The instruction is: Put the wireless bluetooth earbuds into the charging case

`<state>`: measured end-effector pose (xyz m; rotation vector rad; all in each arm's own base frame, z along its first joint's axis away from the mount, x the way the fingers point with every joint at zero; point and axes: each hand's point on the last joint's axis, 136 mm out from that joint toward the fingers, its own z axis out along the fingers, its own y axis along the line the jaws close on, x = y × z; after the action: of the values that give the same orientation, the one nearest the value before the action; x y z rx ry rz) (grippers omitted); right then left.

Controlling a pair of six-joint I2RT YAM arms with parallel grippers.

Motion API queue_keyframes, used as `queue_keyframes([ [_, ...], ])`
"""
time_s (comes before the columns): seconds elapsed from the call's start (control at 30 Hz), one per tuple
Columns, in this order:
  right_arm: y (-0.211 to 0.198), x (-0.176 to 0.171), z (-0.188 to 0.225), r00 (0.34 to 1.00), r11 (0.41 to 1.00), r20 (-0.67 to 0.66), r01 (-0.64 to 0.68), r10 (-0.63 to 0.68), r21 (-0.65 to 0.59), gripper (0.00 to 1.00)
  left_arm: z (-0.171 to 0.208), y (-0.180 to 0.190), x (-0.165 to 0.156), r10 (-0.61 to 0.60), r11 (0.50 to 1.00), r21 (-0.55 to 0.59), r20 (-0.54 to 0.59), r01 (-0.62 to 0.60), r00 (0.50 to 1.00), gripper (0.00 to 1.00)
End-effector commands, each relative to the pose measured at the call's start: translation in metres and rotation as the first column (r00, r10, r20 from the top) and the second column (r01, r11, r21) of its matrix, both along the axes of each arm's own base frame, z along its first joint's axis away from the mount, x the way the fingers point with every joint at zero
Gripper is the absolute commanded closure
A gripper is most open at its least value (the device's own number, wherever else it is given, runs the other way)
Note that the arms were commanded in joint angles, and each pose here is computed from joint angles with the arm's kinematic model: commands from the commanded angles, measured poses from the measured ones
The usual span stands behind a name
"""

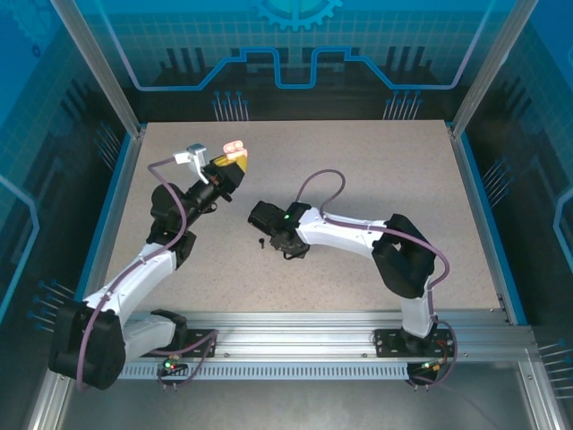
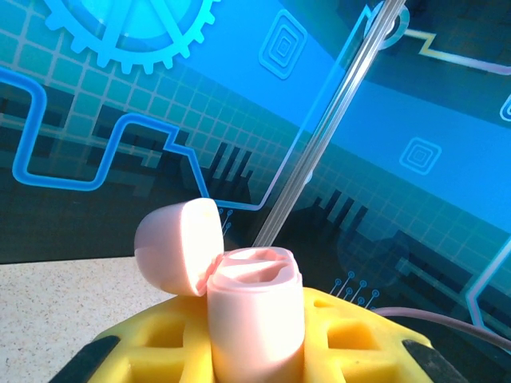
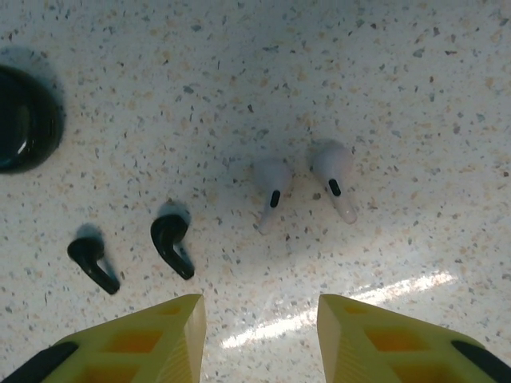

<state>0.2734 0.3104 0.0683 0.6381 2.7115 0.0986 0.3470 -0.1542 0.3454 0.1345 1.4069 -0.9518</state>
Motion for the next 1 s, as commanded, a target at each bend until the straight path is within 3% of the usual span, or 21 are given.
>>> queue_keyframes([
  [0.0, -0.005, 0.009, -0.006, 0.998, 0.998, -0.012, 0.058, -0.058, -0.013, 0.59, 0.021, 0.005, -0.009, 0.017, 0.999, -0.041, 0.068, -0.014, 0.998, 1.0],
  [0.97, -0.011, 0.025, -0.04, 0.991, 0.994, -0.08, 0.101, -0.104, -0.037, 0.64, 0.024, -0.001, -0.011, 0.002, 1.0, -0.025, 0.091, 0.001, 0.996, 1.0],
])
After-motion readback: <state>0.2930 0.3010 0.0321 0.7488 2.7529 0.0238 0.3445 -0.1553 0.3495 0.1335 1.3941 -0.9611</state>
